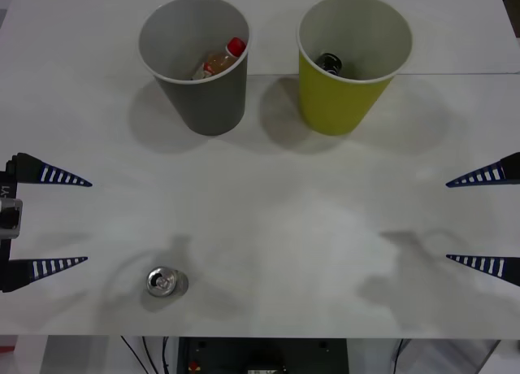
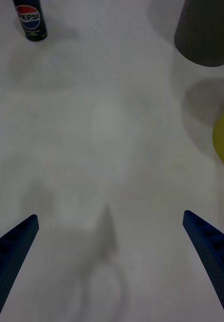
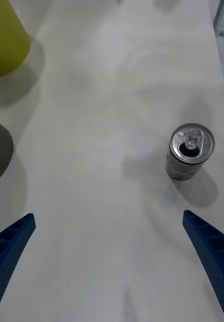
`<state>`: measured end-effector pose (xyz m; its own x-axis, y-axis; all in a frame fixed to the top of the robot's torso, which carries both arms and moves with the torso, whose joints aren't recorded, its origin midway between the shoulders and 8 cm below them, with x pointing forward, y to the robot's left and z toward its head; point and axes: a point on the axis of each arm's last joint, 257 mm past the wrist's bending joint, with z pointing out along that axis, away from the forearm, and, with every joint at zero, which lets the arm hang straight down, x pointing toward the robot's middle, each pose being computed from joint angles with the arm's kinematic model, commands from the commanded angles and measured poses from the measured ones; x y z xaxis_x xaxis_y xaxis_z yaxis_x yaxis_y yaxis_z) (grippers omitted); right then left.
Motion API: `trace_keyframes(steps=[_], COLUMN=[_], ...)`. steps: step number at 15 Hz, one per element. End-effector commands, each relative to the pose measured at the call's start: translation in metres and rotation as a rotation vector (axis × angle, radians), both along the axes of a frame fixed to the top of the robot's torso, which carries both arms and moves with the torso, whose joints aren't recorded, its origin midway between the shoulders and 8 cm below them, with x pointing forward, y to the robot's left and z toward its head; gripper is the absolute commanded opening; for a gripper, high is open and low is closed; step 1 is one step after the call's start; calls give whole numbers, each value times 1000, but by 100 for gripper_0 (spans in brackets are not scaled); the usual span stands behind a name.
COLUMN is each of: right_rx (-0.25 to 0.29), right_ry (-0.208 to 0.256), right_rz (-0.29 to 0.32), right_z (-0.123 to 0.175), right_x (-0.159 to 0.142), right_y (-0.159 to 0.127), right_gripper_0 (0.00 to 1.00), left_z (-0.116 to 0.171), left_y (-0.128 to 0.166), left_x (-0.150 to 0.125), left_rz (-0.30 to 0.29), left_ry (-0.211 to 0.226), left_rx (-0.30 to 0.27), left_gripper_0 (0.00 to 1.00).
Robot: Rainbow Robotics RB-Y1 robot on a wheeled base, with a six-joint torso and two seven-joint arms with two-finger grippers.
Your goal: Put the can into the green bin and the plastic bottle into the gray bin
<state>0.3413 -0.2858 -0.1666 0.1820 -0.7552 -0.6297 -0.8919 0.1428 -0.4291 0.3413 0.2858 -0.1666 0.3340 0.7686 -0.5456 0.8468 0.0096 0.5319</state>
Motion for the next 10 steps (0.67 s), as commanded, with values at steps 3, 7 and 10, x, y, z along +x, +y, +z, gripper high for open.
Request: trace_keyframes(steps=[3, 7, 10], right_rx=[0, 0, 0], right_ry=[0, 0, 0], right_rz=[0, 0, 0], right_z=[0, 0, 0], right_x=[0, 0, 0], right_y=[0, 0, 0], right_gripper_0=[100, 100, 100], left_z=[-6, -10, -27], left_y=[5, 8, 10], left_x=[-1, -3, -7], left_rz=[19, 28, 30], left_ry=[18, 33, 68], left_rx=[-1, 1, -47], left_gripper_0=[100, 100, 100])
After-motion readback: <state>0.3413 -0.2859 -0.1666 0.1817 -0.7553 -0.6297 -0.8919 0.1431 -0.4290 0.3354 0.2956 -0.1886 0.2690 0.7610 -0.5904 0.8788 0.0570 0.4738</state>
